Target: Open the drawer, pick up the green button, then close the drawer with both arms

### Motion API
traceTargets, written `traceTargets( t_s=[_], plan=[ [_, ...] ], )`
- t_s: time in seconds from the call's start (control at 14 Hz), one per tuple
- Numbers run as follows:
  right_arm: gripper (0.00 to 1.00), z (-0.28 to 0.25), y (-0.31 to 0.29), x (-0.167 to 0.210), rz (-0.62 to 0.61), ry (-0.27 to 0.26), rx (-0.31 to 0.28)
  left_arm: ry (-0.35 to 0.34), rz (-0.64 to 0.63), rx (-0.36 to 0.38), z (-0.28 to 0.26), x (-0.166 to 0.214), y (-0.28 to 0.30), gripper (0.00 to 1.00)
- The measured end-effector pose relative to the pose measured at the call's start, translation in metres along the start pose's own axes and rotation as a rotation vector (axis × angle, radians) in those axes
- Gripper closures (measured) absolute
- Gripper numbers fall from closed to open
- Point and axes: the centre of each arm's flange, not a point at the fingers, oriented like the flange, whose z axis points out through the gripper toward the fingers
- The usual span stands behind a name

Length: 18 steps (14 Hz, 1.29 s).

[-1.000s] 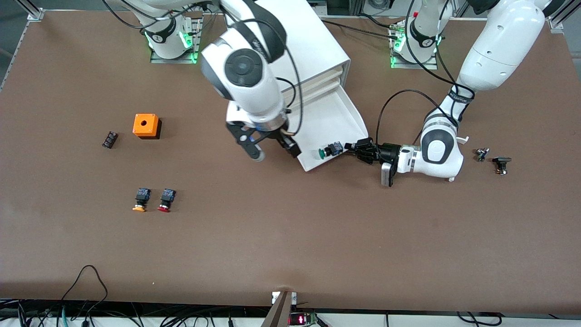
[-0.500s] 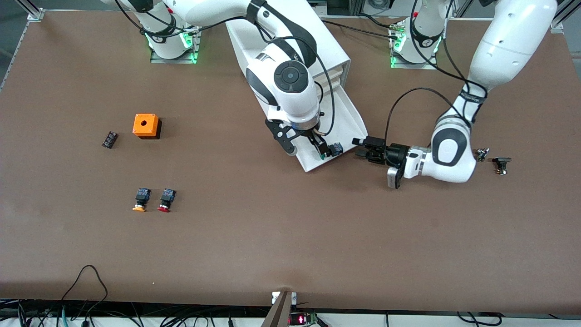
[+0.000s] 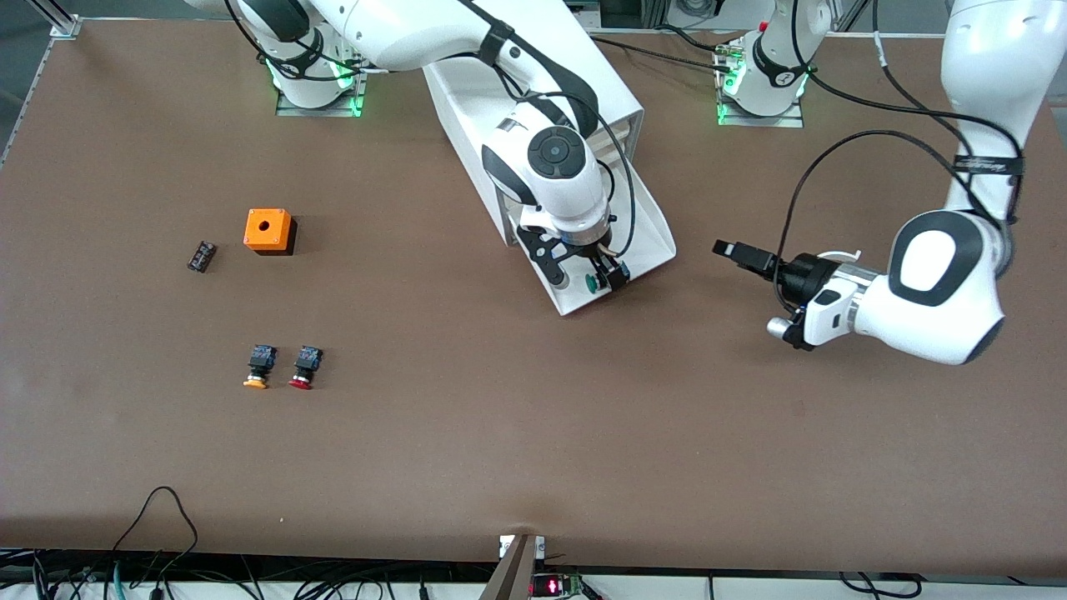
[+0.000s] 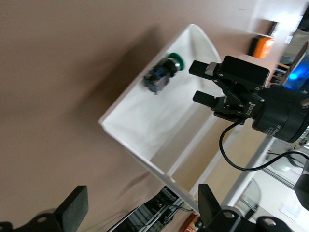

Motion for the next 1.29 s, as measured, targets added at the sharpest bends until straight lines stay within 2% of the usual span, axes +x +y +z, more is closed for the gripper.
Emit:
traceTargets(
  t_s=[0.21,0.43,0.57,0.71,0.79,0.86,1.07,1.29],
  plan=[
    [0.00,0.018,0.003,-0.007,0.011,-0.008,0.013,-0.018,-0.115,0.177,-0.012,-0.006,0.012,0.00],
    [0.01,0.031,0.007,-0.013,0.009,-0.014,0.020,-0.023,-0.178,0.387,-0.003,-0.006,0.032,0.00],
    [0.02,0.039,0.010,-0.017,0.006,-0.016,0.020,0.003,-0.213,0.512,0.000,-0.008,0.053,0.00],
    [0.05,0.045,0.011,-0.019,0.004,-0.019,0.025,0.058,-0.206,0.661,-0.007,-0.012,0.083,0.00],
    [0.11,0.047,0.012,-0.020,0.002,-0.020,0.028,0.087,-0.190,0.738,-0.011,-0.015,0.100,0.00],
    [0.27,0.048,0.012,-0.021,0.002,-0.021,0.029,0.114,-0.178,0.787,-0.014,-0.018,0.116,0.00],
    [0.59,0.046,0.010,-0.020,0.002,-0.021,0.036,0.208,-0.164,0.795,-0.044,-0.027,0.139,0.00],
    [0.59,0.046,0.010,-0.018,0.003,-0.014,0.027,0.245,-0.182,0.783,-0.064,-0.031,0.131,0.00]
  ],
)
